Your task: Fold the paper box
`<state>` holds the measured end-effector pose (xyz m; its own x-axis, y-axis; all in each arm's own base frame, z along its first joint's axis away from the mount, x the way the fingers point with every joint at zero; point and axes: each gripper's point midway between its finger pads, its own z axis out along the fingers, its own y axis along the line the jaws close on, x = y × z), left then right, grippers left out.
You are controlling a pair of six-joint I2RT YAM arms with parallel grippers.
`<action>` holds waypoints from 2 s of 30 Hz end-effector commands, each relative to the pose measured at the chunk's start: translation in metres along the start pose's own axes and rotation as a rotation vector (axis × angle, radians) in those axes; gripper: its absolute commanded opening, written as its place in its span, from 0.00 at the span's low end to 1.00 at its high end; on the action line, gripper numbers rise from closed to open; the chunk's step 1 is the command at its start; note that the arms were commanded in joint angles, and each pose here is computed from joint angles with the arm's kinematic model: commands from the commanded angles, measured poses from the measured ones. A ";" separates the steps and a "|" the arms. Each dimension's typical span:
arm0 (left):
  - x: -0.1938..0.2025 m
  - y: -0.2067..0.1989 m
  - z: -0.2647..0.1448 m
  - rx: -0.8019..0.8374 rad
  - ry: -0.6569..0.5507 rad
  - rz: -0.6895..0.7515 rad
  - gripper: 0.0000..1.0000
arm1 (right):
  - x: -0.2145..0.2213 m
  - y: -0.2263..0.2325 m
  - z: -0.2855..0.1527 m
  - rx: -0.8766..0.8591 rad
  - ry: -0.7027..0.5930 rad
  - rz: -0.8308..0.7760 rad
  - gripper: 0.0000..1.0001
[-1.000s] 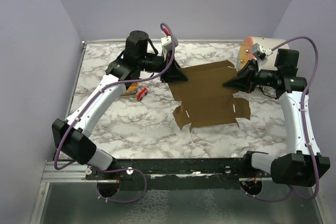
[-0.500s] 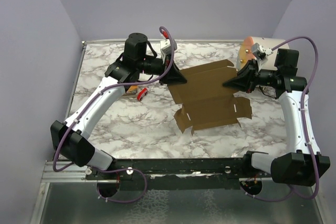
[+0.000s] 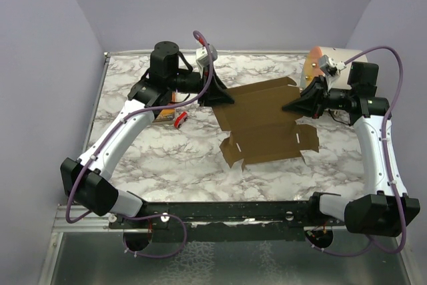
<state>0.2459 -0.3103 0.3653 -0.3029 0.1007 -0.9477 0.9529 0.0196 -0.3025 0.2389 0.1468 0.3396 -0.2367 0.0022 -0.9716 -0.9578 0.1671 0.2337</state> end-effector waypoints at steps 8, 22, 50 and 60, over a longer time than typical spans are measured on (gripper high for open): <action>-0.005 -0.011 -0.002 0.056 -0.011 0.027 0.28 | -0.006 0.006 0.002 -0.045 -0.019 0.006 0.01; 0.015 0.002 0.000 0.022 0.037 0.007 0.31 | -0.007 0.006 0.002 -0.050 -0.022 0.007 0.01; 0.028 -0.008 -0.040 -0.104 -0.114 0.016 0.00 | 0.000 0.005 -0.008 0.054 -0.012 -0.017 0.81; 0.030 -0.015 -0.074 -0.297 -0.169 -0.009 0.00 | 0.008 -0.027 -0.021 0.212 0.041 -0.089 0.95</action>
<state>0.2176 -0.2450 0.3401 -0.2970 -0.0314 -0.9544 0.9309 0.2132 -0.2967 0.2437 0.1303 0.3308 -0.2048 -0.0147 -0.9787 -0.9342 0.3013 0.1910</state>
